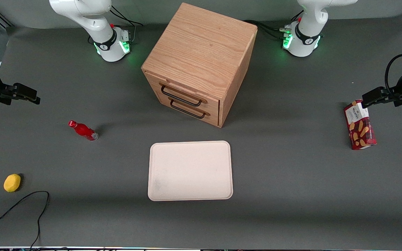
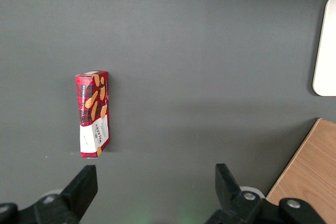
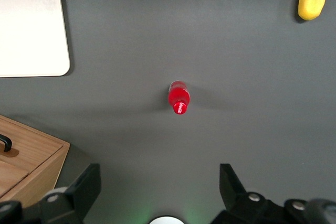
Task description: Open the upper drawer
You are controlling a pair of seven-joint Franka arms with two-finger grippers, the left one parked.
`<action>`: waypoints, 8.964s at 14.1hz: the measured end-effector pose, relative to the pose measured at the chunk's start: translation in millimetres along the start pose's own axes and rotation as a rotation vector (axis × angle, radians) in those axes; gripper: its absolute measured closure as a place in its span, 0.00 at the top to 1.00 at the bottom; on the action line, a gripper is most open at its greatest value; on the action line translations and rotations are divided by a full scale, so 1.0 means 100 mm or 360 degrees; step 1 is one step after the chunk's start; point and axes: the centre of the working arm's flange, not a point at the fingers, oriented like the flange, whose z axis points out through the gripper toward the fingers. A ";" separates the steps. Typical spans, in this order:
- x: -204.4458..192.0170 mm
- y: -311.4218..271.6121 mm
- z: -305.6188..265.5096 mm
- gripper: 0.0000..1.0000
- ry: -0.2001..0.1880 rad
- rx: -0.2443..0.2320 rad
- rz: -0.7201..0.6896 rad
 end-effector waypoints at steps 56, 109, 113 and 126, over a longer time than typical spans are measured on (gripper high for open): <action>0.33 -3.78 1.49 1.00 -0.0242 0.0539 -0.1649; 0.35 -3.84 2.22 1.00 -0.0213 0.0428 -0.1594; 0.49 -3.75 2.24 1.00 -0.0195 0.0431 -0.1572; 0.90 -3.47 2.17 1.00 -0.0099 0.0443 -0.1553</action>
